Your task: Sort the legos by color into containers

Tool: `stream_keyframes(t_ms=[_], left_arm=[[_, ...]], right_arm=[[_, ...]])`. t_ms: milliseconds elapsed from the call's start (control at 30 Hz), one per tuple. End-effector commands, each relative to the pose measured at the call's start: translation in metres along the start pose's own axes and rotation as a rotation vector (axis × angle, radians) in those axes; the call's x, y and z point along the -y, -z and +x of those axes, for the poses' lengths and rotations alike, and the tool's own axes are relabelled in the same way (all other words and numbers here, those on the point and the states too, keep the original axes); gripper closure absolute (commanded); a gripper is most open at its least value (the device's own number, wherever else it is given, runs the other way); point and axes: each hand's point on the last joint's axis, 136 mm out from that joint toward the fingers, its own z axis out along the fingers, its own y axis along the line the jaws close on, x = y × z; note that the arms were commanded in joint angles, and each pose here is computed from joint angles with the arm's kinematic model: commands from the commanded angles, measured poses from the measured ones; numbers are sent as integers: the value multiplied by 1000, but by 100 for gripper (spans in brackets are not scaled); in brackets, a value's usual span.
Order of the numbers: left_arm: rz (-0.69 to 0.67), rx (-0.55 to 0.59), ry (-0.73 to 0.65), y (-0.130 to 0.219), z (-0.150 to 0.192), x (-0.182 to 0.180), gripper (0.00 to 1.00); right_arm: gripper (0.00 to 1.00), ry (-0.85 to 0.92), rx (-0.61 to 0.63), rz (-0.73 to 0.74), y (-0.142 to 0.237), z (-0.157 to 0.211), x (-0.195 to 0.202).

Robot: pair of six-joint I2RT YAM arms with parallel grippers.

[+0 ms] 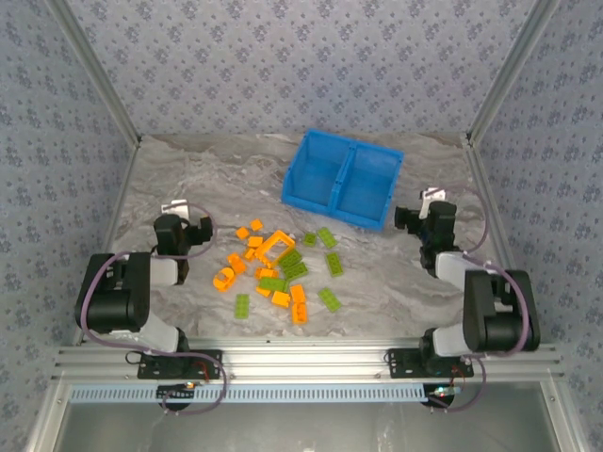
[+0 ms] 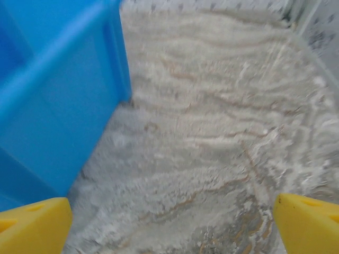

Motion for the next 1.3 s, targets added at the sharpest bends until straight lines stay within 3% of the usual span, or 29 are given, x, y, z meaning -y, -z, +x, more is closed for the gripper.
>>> stream_keyframes(t_ms=[0,67,167,400,600,767,933,1100,1267], left_arm=[[25,40,-5,8,-36,5,1],[27,23,5,18,-43,7,1],[60,29,10,40,-61,21,1],[278,-66,-83,95,-92,93,1],[605,-170,-308,169,-102,164,1],[741,-241,-515,222,-107,173,1],[873,-215,-670,251,-88,172,1],[883,-192,-683,241,-66,173,1],[881,-169,-684,233,-55,175,1]], right_arm=[[0,-182,-88,83,33,-8,5],[0,-343,-192,107,53,-8,3],[0,-363,-308,6,71,-6,-30],[0,-150,-495,-225,105,3,-123],[0,11,-622,-381,124,33,-198],[0,153,-720,-332,117,74,-212],[0,245,-801,-308,106,114,-217],[17,295,-832,-287,94,140,-227],[48,332,-837,-251,92,153,-225]])
